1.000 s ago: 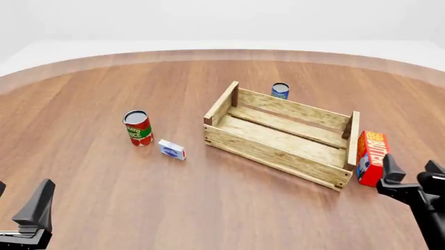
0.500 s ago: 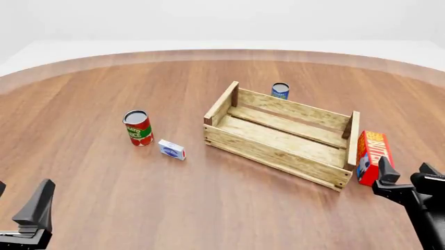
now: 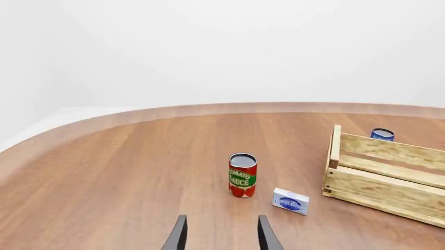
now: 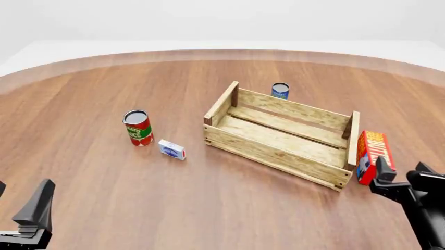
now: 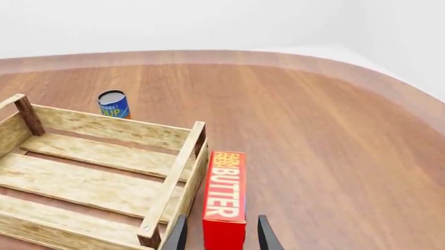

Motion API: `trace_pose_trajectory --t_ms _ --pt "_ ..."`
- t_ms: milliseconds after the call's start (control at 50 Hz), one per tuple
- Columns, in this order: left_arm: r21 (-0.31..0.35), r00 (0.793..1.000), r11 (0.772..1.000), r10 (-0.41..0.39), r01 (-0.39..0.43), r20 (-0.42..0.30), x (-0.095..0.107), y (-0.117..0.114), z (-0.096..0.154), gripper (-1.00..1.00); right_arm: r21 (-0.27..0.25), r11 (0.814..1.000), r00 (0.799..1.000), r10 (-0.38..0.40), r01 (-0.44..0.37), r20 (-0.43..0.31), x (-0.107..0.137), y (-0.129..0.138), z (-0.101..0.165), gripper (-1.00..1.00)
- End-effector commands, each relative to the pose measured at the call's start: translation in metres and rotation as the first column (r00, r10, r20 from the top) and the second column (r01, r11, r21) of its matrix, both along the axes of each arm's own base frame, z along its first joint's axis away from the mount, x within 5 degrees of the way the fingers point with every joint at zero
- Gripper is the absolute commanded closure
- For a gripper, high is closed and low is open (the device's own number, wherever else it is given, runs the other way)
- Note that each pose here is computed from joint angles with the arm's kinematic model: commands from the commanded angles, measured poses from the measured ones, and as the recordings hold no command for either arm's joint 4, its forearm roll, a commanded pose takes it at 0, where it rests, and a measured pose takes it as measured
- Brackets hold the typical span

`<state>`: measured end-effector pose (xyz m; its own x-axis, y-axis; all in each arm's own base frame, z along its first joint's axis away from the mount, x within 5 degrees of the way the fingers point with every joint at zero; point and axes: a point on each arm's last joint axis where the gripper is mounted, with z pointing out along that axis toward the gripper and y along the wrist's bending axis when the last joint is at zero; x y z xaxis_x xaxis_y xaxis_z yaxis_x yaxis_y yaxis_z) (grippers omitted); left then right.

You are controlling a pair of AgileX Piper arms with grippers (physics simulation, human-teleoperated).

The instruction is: Pick up the butter and put it in the tray.

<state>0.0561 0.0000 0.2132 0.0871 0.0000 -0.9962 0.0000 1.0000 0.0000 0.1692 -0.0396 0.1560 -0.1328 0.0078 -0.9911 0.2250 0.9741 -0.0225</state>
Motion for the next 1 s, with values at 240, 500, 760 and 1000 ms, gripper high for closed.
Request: trace_pose_trajectory --t_ms 240,500,760,1000 --pt "0.000 1.000 1.000 0.000 0.000 0.000 0.000 0.000 0.000 -1.00 0.005 1.000 1.000 -0.002 0.002 -0.016 0.015 -0.004 -0.004 -1.00" --pt "0.000 1.000 1.000 0.000 0.000 0.000 0.000 0.000 0.000 -1.00 0.017 1.000 0.999 -0.004 0.005 -0.042 0.022 -0.006 -0.010 -1.00" --pt "0.000 1.000 1.000 0.000 0.000 0.000 0.000 0.000 0.000 -1.00 0.028 1.000 0.998 -0.009 0.011 -0.063 0.026 -0.008 -0.015 -1.00" --pt "0.000 1.000 1.000 0.000 0.000 0.000 0.000 0.000 0.000 -1.00 0.031 0.999 0.997 -0.009 0.011 -0.078 0.029 -0.008 -0.019 -1.00"
